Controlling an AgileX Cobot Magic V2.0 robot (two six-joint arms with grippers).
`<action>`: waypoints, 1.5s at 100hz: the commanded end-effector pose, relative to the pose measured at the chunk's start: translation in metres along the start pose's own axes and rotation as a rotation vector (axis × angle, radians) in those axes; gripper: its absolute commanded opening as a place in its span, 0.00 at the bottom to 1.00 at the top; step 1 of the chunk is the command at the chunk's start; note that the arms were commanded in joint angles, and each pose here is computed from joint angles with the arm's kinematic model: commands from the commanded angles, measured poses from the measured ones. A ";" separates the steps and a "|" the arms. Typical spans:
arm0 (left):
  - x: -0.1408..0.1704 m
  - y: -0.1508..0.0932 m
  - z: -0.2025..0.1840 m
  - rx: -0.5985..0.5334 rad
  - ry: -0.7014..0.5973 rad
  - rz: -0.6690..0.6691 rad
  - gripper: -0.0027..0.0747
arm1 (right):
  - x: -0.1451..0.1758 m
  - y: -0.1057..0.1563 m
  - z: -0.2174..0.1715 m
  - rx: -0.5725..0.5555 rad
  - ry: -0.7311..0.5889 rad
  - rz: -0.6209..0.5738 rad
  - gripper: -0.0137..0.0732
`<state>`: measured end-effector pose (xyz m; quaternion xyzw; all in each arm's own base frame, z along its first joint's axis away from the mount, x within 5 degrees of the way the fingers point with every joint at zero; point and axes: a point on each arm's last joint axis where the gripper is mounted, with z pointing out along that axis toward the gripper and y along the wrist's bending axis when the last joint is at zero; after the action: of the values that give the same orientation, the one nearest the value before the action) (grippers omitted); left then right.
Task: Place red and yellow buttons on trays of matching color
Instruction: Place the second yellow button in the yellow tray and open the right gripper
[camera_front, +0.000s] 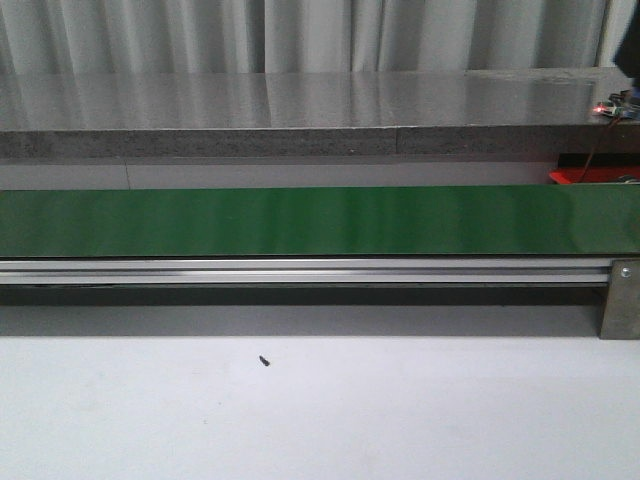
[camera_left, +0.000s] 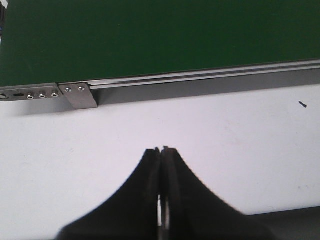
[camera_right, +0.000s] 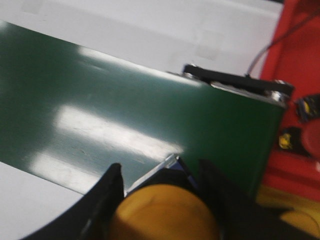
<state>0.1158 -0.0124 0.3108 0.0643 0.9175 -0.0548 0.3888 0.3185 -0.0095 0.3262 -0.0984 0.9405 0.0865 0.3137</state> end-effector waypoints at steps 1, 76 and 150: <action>-0.011 -0.001 -0.006 0.003 -0.078 -0.008 0.01 | 0.004 -0.014 -0.025 0.056 -0.091 0.062 0.29; -0.011 -0.001 -0.006 0.003 -0.078 -0.008 0.01 | 0.129 -0.073 0.012 0.311 -0.038 0.369 0.29; -0.011 -0.001 -0.006 0.003 -0.078 -0.008 0.01 | 0.139 -0.083 0.048 0.272 0.018 0.486 0.64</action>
<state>0.1158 -0.0124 0.3108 0.0643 0.9175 -0.0548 0.3888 0.2532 -0.0946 0.1806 0.1678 0.9537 0.0433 0.2459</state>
